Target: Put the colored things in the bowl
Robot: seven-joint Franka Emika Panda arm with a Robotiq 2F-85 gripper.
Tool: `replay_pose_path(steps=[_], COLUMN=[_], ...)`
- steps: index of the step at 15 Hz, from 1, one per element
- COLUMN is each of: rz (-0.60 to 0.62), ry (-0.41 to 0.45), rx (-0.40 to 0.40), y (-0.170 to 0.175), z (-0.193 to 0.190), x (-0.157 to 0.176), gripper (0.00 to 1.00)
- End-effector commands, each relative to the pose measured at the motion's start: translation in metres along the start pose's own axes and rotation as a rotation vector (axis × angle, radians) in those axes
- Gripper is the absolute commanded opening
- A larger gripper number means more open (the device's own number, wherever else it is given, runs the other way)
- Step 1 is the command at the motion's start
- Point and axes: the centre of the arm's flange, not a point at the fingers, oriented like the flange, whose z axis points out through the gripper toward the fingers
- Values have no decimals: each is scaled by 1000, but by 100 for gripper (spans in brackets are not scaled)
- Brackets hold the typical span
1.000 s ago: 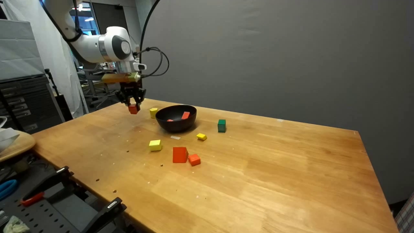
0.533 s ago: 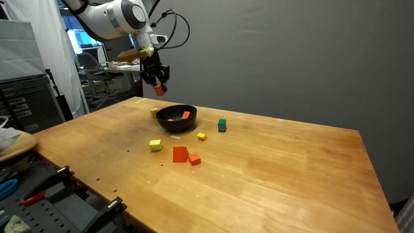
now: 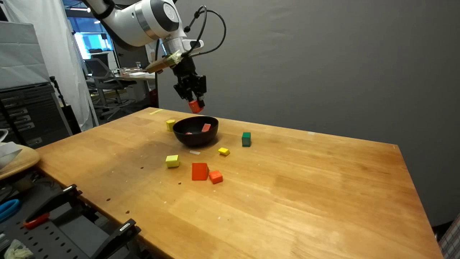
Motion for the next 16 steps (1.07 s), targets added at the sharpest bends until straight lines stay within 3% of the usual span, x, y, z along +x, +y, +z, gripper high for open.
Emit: replay_pose_path(steps=[1,4,8,12,13,15,16], rz=[-21,-106,-249,-446,-363,-416,-490], ry=[-3,34,83,71,74,67,125], rx=[15,21,59,169,127,148,181], y=[-7,-29,-73,-113,-103,-115,-110], z=[-13,-34,-48,-34,-39,-30,-31], x=[-8,-6,8,26,4,9,4], gripper=[76,99,100,99,99,100,100])
